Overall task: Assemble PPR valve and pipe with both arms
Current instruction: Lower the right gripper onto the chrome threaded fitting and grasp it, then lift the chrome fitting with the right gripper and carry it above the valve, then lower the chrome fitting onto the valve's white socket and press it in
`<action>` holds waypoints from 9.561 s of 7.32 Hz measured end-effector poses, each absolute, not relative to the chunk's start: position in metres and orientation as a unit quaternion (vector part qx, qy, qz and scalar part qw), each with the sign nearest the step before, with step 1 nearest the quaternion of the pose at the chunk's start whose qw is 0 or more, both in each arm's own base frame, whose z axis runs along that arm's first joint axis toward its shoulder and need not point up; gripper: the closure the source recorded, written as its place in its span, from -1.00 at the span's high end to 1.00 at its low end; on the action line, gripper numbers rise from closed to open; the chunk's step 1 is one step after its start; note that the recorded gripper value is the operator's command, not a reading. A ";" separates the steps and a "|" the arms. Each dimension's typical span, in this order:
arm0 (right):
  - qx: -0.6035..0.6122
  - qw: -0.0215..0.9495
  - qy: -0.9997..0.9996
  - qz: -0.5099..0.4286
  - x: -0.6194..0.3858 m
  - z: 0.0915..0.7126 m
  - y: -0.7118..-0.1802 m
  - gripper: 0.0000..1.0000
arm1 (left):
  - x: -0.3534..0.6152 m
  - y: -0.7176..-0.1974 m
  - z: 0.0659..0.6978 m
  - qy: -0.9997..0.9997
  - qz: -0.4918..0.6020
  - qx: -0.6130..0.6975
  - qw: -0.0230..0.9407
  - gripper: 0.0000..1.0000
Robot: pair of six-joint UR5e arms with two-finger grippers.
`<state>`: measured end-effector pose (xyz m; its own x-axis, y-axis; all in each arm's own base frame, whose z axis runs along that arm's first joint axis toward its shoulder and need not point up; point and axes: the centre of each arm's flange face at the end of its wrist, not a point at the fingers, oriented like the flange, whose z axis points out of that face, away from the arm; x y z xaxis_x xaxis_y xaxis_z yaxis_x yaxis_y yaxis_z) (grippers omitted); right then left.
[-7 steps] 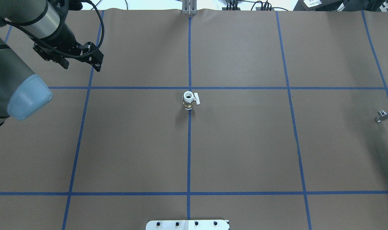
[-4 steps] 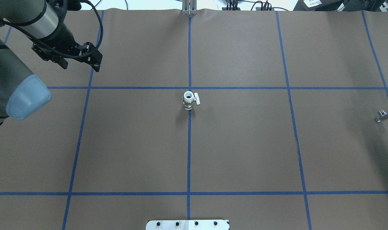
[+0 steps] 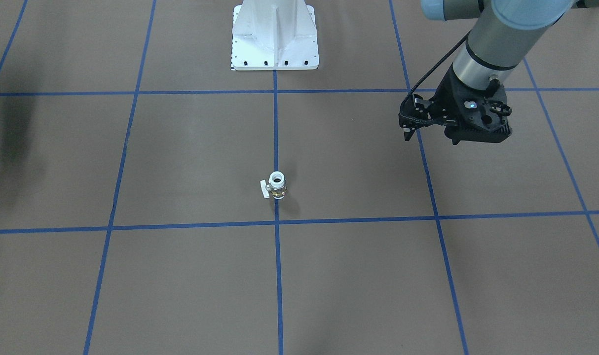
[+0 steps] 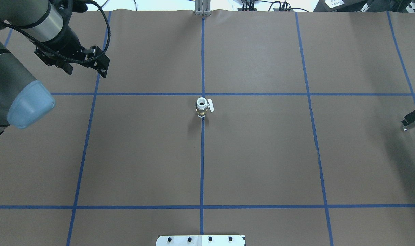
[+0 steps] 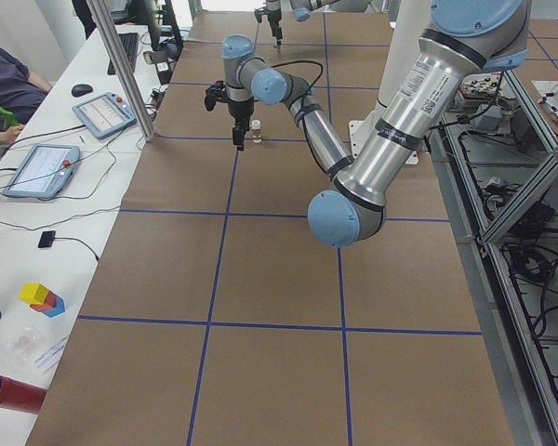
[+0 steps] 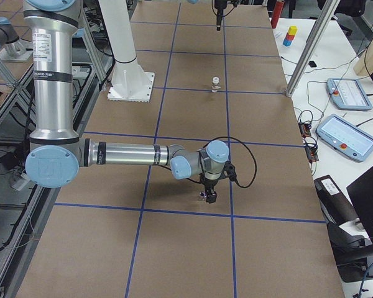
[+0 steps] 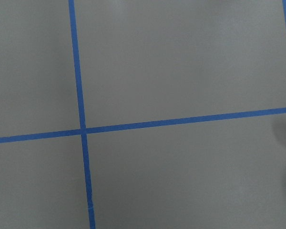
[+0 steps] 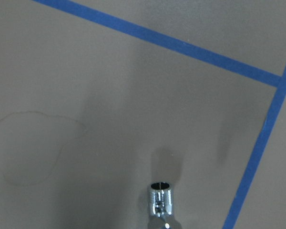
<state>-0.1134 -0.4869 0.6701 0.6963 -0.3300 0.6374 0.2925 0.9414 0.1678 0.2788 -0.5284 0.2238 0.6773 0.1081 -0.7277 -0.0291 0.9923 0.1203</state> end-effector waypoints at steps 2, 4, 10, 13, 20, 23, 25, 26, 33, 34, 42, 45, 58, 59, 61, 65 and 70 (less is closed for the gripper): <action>0.019 0.920 -0.351 -0.171 -0.119 0.676 -0.489 0.68 | 0.279 -0.528 0.224 0.400 0.037 0.049 0.914 1.00; 0.015 0.920 -0.352 -0.172 -0.120 0.680 -0.488 0.43 | 0.280 -0.528 0.223 0.401 0.038 0.048 0.914 1.00; 0.011 0.918 -0.352 -0.185 -0.122 0.688 -0.486 0.05 | 0.280 -0.527 0.223 0.402 0.038 0.049 0.914 1.00; 0.010 0.918 -0.352 -0.185 -0.121 0.690 -0.485 -1.00 | 0.279 -0.526 0.221 0.403 0.038 0.050 0.913 1.00; 0.016 0.904 -0.407 -0.130 -0.087 0.572 -0.557 -1.00 | 0.275 -0.525 0.227 0.406 0.042 0.045 0.912 1.00; -0.025 0.913 -0.398 -0.090 -0.138 0.375 -0.639 -1.00 | 0.232 -0.526 0.273 0.388 0.083 0.064 0.916 1.00; -0.058 0.918 -0.390 -0.033 -0.251 0.260 -0.637 -1.00 | 0.202 -0.528 0.307 0.373 0.102 0.070 0.920 1.00; -0.073 0.921 -0.382 -0.005 -0.315 0.204 -0.629 -1.00 | 0.194 -0.527 0.319 0.368 0.103 0.067 0.922 1.00; -0.133 0.917 -0.367 0.077 -0.547 0.103 -0.580 -1.00 | 0.190 -0.525 0.344 0.362 0.108 0.060 0.924 1.00; -0.130 0.916 -0.371 0.076 -0.554 0.106 -0.580 -1.00 | 0.190 -0.524 0.344 0.362 0.109 0.061 0.924 1.00; -0.127 0.916 -0.374 0.074 -0.557 0.124 -0.582 -1.00 | 0.191 -0.523 0.341 0.364 0.110 0.062 0.923 1.00; -0.125 0.914 -0.378 0.074 -0.559 0.129 -0.582 -1.00 | 0.192 -0.524 0.340 0.364 0.110 0.062 0.923 1.00; -0.124 0.913 -0.382 0.068 -0.563 0.125 -0.573 -1.00 | 0.197 -0.529 0.349 0.360 0.108 0.052 0.925 1.00; -0.124 0.913 -0.382 0.068 -0.563 0.125 -0.573 -1.00 | 0.197 -0.529 0.350 0.360 0.107 0.051 0.925 1.00; -0.124 0.914 -0.381 0.068 -0.563 0.126 -0.573 -1.00 | 0.197 -0.529 0.351 0.360 0.107 0.051 0.925 1.00; -0.127 0.915 -0.377 0.064 -0.569 0.132 -0.568 -1.00 | 0.197 -0.530 0.353 0.359 0.107 0.048 0.926 1.00; -0.126 0.916 -0.376 0.062 -0.572 0.134 -0.566 -1.00 | 0.198 -0.530 0.355 0.358 0.107 0.047 0.926 1.00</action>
